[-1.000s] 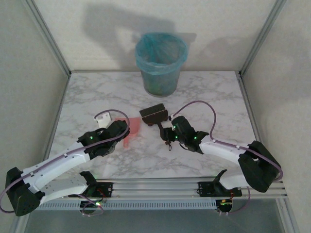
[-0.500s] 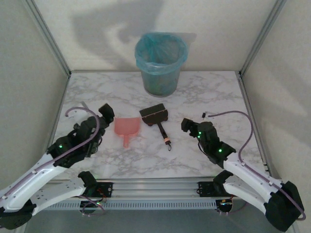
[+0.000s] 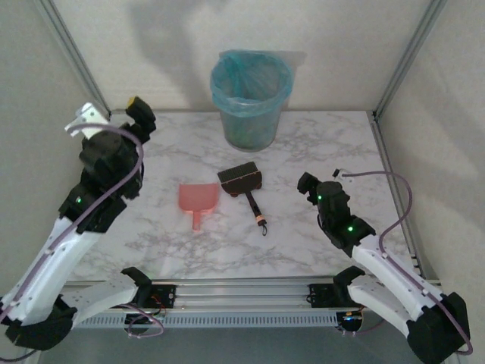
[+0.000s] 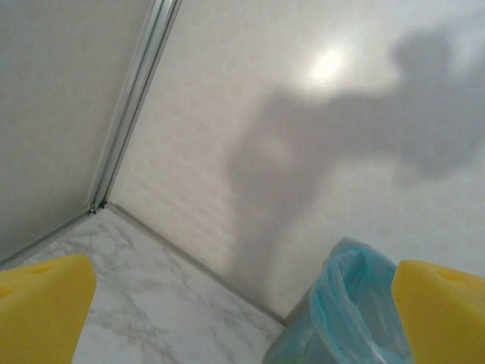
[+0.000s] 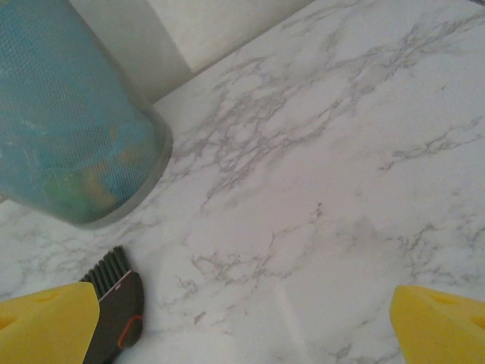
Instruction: Sweep away the paper scraps from the table
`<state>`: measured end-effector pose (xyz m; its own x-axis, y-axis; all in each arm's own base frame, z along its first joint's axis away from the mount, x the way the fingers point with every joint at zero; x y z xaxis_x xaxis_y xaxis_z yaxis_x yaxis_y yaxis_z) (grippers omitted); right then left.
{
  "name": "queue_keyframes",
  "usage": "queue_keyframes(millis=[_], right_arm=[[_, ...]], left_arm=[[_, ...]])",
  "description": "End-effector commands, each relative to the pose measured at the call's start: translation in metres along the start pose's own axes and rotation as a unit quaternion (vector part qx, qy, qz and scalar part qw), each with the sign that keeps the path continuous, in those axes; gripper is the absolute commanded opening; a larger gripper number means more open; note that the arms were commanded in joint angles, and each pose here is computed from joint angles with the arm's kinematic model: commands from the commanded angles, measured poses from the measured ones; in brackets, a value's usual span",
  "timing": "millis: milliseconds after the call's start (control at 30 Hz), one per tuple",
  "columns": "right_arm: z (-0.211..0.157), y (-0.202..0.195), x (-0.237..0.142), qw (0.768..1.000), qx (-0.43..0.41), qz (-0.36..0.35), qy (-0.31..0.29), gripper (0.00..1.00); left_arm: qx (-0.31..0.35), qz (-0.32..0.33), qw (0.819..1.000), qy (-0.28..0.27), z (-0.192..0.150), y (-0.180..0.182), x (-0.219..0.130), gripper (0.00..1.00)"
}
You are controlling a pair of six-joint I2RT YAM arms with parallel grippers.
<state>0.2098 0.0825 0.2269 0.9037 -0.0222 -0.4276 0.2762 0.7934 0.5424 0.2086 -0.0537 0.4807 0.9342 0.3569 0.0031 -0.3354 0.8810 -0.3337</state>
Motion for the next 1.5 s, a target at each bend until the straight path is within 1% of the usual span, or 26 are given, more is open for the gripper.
queue_keyframes(millis=[0,33,67,133,200,233,300,333,400,467,533,567,600,700,767,833,900,967,1033,1133,1200,1267,1333,1400,1433,1467], right_arm=[[0.017,0.019,0.018,0.999,-0.028,0.017,-0.037,0.99],[0.026,0.026,0.028,0.996,-0.071,0.025,-0.041,0.99],[0.033,0.027,0.038,0.994,-0.104,0.005,-0.037,0.99],[0.056,0.019,0.057,0.988,-0.123,-0.091,-0.037,0.99],[0.064,0.004,0.07,0.984,-0.133,-0.11,-0.034,0.99],[0.065,-0.003,0.073,0.984,-0.14,-0.103,-0.045,0.99],[0.06,-0.011,0.075,0.975,-0.202,-0.071,-0.062,0.99],[0.055,-0.016,0.076,0.966,-0.237,-0.072,-0.07,0.99],[0.048,-0.026,0.08,0.956,-0.268,-0.091,-0.082,0.99],[0.038,-0.028,0.089,0.952,-0.29,-0.075,-0.069,0.99],[0.031,-0.022,0.104,0.951,-0.304,-0.052,-0.023,0.99],[0.03,-0.021,0.11,0.951,-0.305,-0.051,-0.005,0.99],[0.027,-0.021,0.116,0.95,-0.307,-0.05,0.011,0.99],[0.014,-0.024,0.123,0.948,-0.317,-0.02,0.021,0.99],[0.012,-0.025,0.127,0.947,-0.32,-0.024,0.026,0.99],[0.007,-0.024,0.129,0.942,-0.334,0.004,0.04,0.99],[0.002,-0.026,0.127,0.939,-0.343,0.024,0.034,0.99],[0.001,-0.03,0.128,0.941,-0.336,0.021,0.032,0.99],[-0.001,-0.035,0.127,0.944,-0.33,0.015,0.021,0.99],[0.0,-0.044,0.121,0.95,-0.311,-0.002,-0.013,0.99],[0.002,-0.052,0.117,0.956,-0.29,-0.014,-0.035,0.99],[0.001,-0.064,0.113,0.962,-0.266,-0.036,-0.056,0.99],[0.001,-0.072,0.111,0.965,-0.249,-0.046,-0.071,0.99],[0.001,-0.077,0.109,0.966,-0.239,-0.059,-0.082,0.99],[0.0,-0.078,0.108,0.965,-0.24,-0.058,-0.086,0.99],[-0.001,-0.076,0.106,0.964,-0.243,-0.053,-0.09,0.99]], left_arm=[[-0.008,-0.01,1.0,-0.015,0.003,0.003,0.03,0.99],[-0.026,0.005,0.999,-0.028,0.001,0.012,0.04,1.0],[-0.041,0.016,0.998,-0.045,-0.005,0.023,0.048,1.0],[-0.067,0.024,0.994,-0.08,-0.034,0.049,0.061,1.0],[-0.084,0.03,0.993,-0.081,-0.067,0.073,0.074,0.99],[-0.087,0.024,0.993,-0.074,-0.083,0.084,0.081,1.0],[-0.081,0.041,0.995,-0.045,-0.112,0.106,0.096,1.0],[-0.07,0.052,0.996,-0.031,-0.128,0.117,0.103,0.99],[-0.065,0.091,0.994,-0.001,-0.158,0.143,0.115,0.99],[-0.048,0.114,0.992,0.024,-0.176,0.16,0.129,1.0],[-0.016,0.144,0.988,0.045,-0.19,0.173,0.139,0.99],[-0.006,0.148,0.987,0.053,-0.196,0.178,0.141,1.0],[0.007,0.151,0.987,0.056,-0.201,0.181,0.14,1.0],[0.024,0.14,0.989,0.048,-0.205,0.182,0.138,1.0],[0.026,0.128,0.99,0.05,-0.211,0.181,0.137,1.0],[0.041,0.122,0.99,0.061,-0.221,0.179,0.136,0.99],[0.064,0.121,0.988,0.067,-0.229,0.176,0.135,1.0],[0.084,0.119,0.987,0.067,-0.238,0.175,0.131,1.0],[0.108,0.117,0.986,0.059,-0.247,0.173,0.123,1.0],[0.115,0.095,0.988,0.049,-0.254,0.17,0.111,1.0],[0.129,0.091,0.987,0.033,-0.255,0.162,0.103,1.0],[0.146,0.08,0.985,0.034,-0.26,0.156,0.097,0.99],[0.16,0.086,0.983,0.035,-0.269,0.156,0.09,1.0],[0.151,0.085,0.985,0.019,-0.279,0.163,0.074,0.99],[0.149,0.092,0.985,0.002,-0.28,0.165,0.066,0.99],[0.147,0.081,0.986,-0.011,-0.28,0.166,0.059,0.99]])
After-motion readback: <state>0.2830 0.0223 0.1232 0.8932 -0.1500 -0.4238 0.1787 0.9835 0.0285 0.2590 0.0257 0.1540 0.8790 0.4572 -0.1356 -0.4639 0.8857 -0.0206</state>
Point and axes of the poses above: each hand's point on the last joint's axis, 136 mm out from that joint toward the fingers, its own x axis out along the fingers, its own y axis along the line the jaws close on, z = x × y, the point moved 10 cm from there along -x, back along the fingers, and after that the axes turned 9 degrees about x, right-handed, at the moved point
